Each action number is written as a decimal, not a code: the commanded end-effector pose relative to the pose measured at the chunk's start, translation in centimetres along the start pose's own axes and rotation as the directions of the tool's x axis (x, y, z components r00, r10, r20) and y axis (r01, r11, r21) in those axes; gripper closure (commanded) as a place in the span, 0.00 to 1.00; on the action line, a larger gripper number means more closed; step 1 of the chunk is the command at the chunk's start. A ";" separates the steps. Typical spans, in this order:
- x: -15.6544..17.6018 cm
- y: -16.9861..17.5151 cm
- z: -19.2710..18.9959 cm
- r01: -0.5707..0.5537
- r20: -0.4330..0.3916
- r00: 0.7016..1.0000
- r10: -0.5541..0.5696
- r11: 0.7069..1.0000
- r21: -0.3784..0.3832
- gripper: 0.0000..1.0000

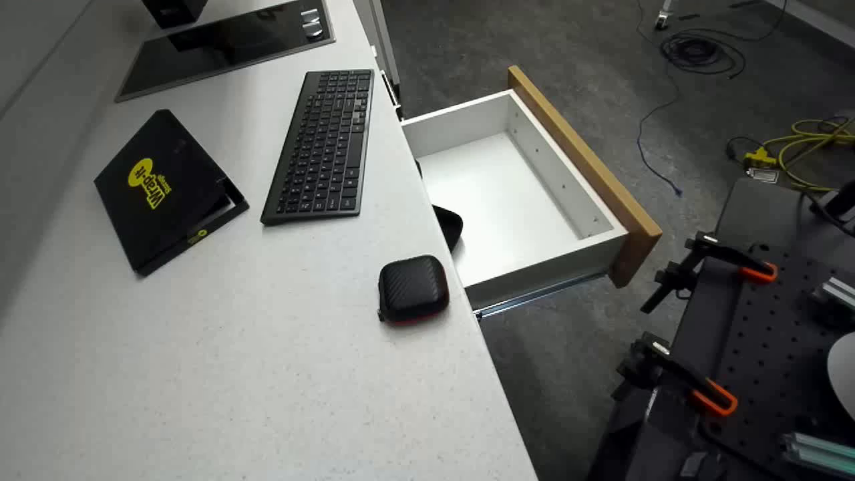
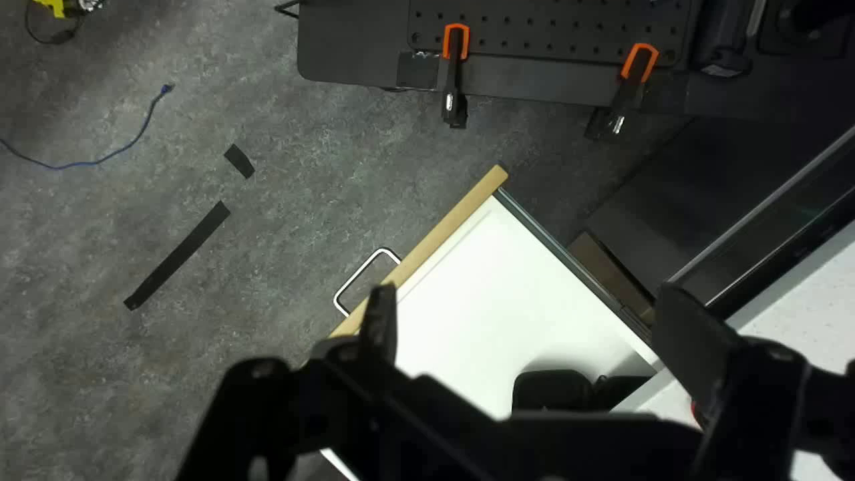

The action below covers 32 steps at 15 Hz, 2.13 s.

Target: Close the open drawer

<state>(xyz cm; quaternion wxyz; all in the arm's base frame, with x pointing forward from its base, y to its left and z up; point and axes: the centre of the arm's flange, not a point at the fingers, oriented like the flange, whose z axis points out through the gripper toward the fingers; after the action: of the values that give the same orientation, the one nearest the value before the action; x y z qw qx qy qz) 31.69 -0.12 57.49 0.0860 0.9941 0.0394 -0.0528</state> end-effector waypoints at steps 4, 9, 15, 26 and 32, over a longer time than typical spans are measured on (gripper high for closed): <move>0.1 0.0 0.1 0.000 0.002 1.000 0.000 1.000 0.000 0.00; 2.7 3.9 2.6 -0.031 -0.012 0.999 0.031 0.998 0.046 0.00; 5.9 14.5 12.9 -0.257 -0.011 0.965 0.260 0.959 0.120 0.00; 5.6 17.4 18.7 -0.355 0.097 0.934 0.343 0.922 0.154 0.00; 10.9 17.4 27.2 -0.522 0.093 0.851 0.517 0.852 0.045 0.00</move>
<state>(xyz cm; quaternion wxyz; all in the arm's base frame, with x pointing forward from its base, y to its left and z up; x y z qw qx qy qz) 38.72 -19.96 37.71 0.0263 0.9795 -0.1873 -0.0694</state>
